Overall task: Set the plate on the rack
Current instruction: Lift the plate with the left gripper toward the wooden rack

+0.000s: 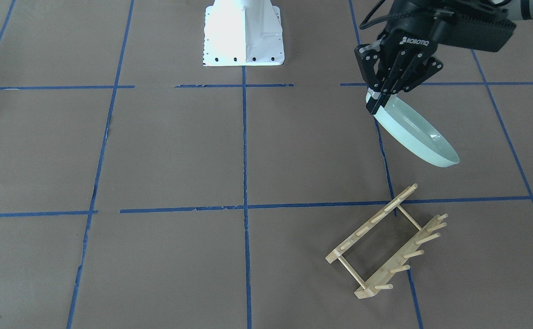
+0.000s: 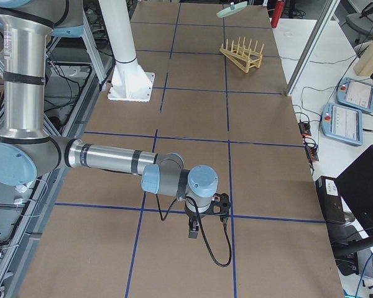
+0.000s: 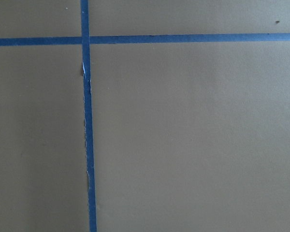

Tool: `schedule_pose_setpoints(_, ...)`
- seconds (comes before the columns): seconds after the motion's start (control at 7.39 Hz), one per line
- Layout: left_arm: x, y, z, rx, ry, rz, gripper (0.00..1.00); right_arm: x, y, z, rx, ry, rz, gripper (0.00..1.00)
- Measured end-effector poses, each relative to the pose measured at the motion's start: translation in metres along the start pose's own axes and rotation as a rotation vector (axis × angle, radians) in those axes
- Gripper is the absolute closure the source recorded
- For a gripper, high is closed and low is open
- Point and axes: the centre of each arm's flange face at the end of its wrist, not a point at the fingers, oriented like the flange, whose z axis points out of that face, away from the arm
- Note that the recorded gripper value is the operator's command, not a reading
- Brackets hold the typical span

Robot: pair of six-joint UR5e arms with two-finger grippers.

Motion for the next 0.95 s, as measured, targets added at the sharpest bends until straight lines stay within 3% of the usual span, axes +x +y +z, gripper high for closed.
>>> schedule_pose_setpoints(0.41, -0.044, -0.019, 0.009, 0.111, 0.250, -0.151, 1.00, 0.000, 0.000, 0.000, 0.000, 0.000, 0.000, 0.00)
schedule_pose_setpoints(0.81, -0.087, -0.030, 0.046, 0.144, 0.461, -0.291, 1.00, 0.000, 0.000, 0.000, 0.000, 0.000, 0.000, 0.00)
schedule_pose_setpoints(0.95, -0.102, -0.036, 0.060, 0.183, 0.533, -0.335, 1.00, 0.000, 0.000, 0.000, 0.000, 0.000, 0.000, 0.00)
